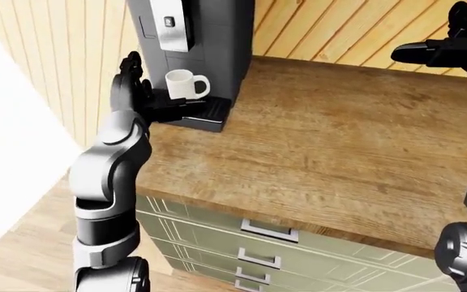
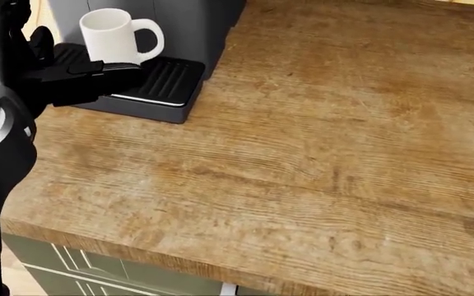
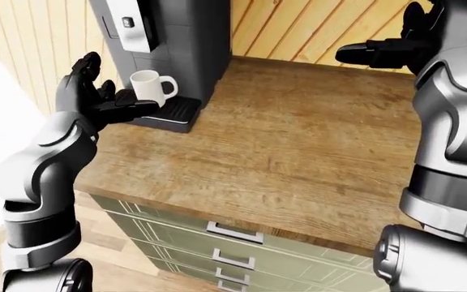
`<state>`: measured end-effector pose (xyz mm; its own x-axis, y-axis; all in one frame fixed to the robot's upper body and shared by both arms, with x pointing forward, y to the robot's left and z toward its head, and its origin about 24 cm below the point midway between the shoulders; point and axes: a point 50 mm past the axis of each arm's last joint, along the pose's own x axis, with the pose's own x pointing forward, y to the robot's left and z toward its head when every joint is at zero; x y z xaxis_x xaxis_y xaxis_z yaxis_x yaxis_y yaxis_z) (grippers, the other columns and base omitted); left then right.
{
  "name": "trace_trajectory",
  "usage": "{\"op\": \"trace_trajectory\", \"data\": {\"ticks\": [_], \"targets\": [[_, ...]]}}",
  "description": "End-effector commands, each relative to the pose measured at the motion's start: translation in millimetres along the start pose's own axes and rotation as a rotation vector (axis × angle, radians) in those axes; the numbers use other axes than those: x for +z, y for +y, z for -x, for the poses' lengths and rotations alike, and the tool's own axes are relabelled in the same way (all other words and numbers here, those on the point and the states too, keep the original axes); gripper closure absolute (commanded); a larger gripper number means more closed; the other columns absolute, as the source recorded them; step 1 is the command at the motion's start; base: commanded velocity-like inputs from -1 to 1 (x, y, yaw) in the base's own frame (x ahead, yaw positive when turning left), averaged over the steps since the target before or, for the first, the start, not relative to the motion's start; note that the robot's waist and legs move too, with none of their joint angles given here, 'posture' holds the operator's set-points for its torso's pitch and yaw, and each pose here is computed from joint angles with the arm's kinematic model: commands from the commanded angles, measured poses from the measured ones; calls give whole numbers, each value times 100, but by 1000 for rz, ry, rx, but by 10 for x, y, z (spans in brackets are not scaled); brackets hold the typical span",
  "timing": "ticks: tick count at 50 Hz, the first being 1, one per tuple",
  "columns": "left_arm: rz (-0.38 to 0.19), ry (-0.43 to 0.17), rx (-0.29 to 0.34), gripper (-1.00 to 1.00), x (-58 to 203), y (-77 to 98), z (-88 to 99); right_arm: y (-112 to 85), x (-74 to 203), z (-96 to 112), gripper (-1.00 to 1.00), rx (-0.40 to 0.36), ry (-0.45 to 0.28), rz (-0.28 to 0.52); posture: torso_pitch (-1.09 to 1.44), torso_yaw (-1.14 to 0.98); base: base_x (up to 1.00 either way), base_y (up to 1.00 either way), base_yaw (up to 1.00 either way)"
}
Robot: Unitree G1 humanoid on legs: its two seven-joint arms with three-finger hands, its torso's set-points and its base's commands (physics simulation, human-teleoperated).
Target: Pick the mug from under the coffee machine dispenser and place it on the counter.
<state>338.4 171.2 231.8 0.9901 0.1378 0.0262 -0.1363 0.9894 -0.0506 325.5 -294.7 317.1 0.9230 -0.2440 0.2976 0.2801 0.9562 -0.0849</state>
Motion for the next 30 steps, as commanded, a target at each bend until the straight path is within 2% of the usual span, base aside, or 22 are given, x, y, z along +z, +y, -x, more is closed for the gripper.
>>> {"op": "trace_trajectory", "data": {"ticks": [1,30], "targets": [[13,-100,-10,-100,204,-27,24,-38,228,22,-100,-13,-98,3,0,0,0,0,0],[-25,-102,-12,-100,129,-133,-94,-47,226,41,-100,-14,-97,5,0,0,0,0,0]]}}
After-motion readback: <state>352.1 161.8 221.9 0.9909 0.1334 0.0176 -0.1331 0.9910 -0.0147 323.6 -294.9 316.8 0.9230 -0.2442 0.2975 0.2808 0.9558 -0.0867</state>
